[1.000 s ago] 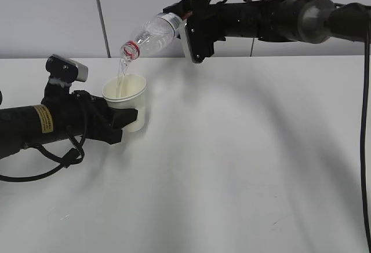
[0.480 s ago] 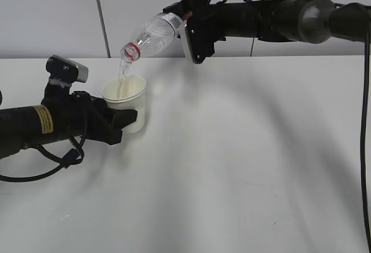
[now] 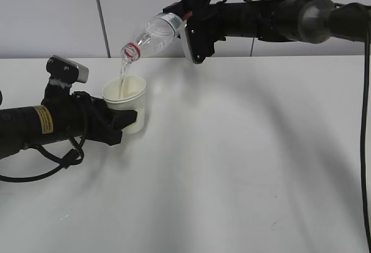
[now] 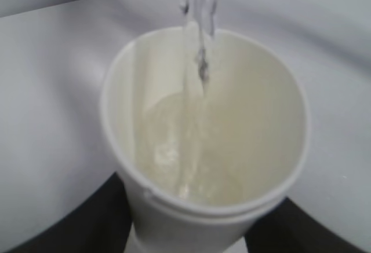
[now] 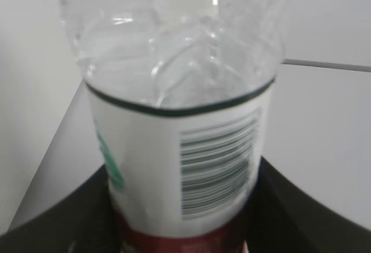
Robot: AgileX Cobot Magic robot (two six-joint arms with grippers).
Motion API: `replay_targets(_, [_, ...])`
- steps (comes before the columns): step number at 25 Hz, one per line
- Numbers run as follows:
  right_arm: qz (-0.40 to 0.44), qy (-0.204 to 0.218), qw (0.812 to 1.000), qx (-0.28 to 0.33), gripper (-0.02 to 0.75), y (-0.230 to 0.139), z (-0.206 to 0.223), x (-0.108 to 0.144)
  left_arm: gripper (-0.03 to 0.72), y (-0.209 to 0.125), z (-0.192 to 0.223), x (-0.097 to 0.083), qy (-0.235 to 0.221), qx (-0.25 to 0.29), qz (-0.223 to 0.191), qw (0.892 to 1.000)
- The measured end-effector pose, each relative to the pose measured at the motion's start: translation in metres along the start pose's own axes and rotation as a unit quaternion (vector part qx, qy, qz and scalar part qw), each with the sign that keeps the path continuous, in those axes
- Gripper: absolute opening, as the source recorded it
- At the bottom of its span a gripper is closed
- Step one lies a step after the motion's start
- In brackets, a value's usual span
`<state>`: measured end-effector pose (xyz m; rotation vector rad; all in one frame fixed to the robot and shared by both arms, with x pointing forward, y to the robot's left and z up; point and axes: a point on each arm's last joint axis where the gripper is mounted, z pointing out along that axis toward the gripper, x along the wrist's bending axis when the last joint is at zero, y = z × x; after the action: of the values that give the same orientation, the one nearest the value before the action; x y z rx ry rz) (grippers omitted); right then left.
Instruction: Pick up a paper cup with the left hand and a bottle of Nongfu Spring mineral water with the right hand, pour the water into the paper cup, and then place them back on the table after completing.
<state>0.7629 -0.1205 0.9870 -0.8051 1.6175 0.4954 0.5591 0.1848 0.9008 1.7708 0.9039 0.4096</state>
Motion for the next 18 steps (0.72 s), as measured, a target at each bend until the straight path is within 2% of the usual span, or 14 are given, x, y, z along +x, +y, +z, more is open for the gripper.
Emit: replay_targets(18, [-0.008, -0.001, 1.0, 0.0, 0.391, 0.0, 0.0, -0.0001, 0.356, -0.0001, 0.0, 0.0, 0.0, 0.001, 0.0, 1.0])
